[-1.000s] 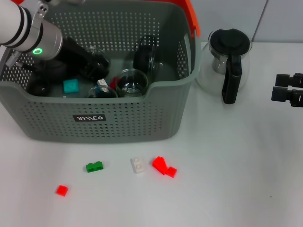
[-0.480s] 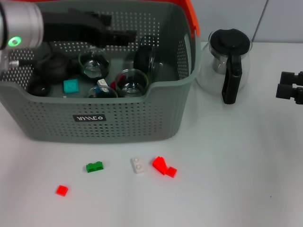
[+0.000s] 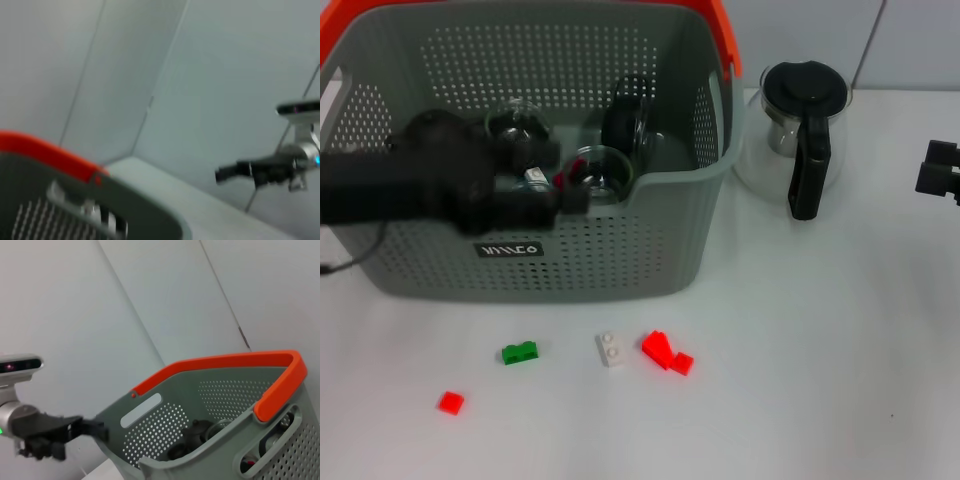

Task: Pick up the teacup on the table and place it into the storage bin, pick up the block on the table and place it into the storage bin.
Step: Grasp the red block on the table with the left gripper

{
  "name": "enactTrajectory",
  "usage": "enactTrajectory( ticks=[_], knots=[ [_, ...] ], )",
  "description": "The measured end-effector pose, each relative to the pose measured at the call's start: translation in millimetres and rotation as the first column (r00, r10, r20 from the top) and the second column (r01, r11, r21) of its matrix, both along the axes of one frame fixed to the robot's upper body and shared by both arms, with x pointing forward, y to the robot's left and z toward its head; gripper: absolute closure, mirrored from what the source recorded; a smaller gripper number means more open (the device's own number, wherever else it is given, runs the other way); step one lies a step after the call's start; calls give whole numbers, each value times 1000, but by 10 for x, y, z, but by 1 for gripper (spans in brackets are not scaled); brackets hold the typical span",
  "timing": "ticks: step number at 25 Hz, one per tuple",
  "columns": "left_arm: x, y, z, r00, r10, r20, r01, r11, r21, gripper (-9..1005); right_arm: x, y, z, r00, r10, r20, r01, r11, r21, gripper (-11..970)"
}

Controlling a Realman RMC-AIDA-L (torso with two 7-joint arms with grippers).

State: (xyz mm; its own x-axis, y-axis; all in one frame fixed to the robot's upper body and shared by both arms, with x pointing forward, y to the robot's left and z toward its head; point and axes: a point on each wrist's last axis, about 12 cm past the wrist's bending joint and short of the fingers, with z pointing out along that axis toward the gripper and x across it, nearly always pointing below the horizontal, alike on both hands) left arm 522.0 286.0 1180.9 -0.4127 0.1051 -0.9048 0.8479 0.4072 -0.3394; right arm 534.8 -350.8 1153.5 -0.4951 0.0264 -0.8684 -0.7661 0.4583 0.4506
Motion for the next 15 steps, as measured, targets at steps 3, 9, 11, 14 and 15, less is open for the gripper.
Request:
enactTrajectory(
  ticks=[3, 9, 11, 14, 15],
  knots=[
    [-110, 95, 27, 998, -4, -71, 11, 995, 102, 165, -12, -6, -13, 1000, -2, -5, 2, 1000, -2, 138],
    [-89, 24, 78, 984, -17, -179, 80, 933, 351, 168, -22, -16, -26, 1000, -8, -9, 8, 1000, -3, 138],
    [-56, -19, 104, 980, -28, -197, 107, 909, 402, 169, -20, -18, -29, 1000, -10, -10, 10, 1000, -5, 138],
    [-9, -77, 155, 970, -44, -238, 156, 865, 477, 171, -19, -22, -31, 1000, -15, -11, 14, 1000, -5, 138],
    [6, -92, 167, 966, -38, -257, 169, 842, 513, 172, -20, -23, -33, 1000, -16, -12, 15, 1000, -5, 138]
  ],
)
